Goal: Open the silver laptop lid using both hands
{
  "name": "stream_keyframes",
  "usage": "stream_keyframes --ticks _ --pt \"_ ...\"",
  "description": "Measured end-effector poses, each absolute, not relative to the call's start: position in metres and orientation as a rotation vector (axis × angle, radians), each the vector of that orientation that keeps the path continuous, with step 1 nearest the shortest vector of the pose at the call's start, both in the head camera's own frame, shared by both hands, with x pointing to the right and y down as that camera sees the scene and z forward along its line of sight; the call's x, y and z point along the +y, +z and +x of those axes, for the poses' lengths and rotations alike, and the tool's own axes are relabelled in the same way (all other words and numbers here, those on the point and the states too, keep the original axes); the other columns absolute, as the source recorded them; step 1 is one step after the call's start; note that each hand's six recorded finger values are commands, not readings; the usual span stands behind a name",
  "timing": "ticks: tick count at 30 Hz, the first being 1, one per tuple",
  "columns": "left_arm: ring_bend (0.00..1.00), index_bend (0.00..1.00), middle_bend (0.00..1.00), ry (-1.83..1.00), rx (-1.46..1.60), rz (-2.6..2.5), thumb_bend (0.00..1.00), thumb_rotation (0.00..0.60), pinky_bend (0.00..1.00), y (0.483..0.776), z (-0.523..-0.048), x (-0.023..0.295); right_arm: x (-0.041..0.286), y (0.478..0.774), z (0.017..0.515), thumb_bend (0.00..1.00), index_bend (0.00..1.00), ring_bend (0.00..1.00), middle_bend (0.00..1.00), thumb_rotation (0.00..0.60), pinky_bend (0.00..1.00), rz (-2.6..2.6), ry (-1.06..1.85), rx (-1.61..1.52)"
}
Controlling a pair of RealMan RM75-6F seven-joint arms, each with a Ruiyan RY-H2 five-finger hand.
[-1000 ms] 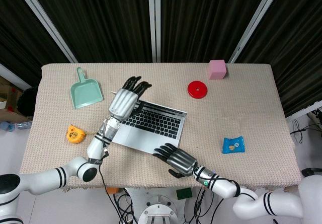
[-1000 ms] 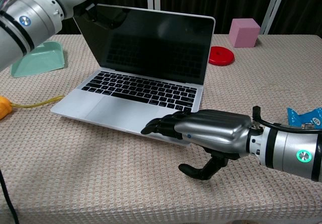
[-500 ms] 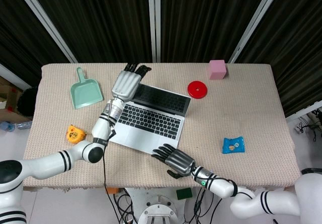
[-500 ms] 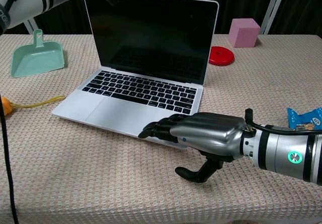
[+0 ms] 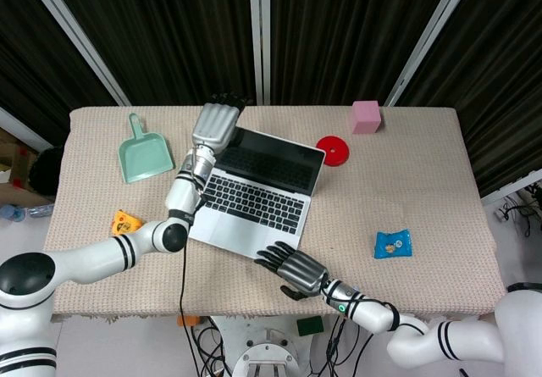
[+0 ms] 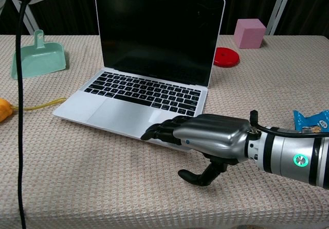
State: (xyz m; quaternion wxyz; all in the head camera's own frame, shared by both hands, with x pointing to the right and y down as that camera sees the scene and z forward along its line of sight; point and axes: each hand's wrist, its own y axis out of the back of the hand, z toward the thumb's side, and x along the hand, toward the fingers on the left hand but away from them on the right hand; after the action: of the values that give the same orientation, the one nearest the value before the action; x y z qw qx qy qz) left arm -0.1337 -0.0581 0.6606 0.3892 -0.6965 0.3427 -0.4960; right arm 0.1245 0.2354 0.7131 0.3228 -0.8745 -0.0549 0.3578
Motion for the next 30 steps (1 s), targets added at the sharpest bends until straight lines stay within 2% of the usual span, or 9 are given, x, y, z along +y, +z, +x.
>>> stream_keyframes --ticks 9,16,23,30 --pt "0.06 0.16 0.18 -1.223 0.902 -1.781 0.44 0.6 0.09 0.643 -0.162 -0.045 0.228 0.696 0.135 0.51 0.0 0.0 0.0 0.6 0.0 -2.27 0.899 -0.223" --pt "0.06 0.16 0.18 -1.189 0.9 -1.751 0.43 0.6 0.09 0.619 -0.213 -0.016 0.213 0.672 0.18 0.48 0.0 0.0 0.02 0.6 0.0 -2.188 0.928 -0.336" --pt "0.06 0.16 0.18 -1.285 0.911 -1.656 0.33 0.6 0.09 0.603 -0.3 0.033 0.203 0.638 0.249 0.44 0.0 0.0 0.09 0.6 0.04 -2.053 0.988 -0.491" --pt "0.06 0.16 0.18 -1.408 0.958 -1.577 0.31 0.6 0.09 0.594 -0.372 0.101 0.207 0.601 0.333 0.37 0.0 0.0 0.06 0.6 0.0 -1.887 1.104 -0.716"
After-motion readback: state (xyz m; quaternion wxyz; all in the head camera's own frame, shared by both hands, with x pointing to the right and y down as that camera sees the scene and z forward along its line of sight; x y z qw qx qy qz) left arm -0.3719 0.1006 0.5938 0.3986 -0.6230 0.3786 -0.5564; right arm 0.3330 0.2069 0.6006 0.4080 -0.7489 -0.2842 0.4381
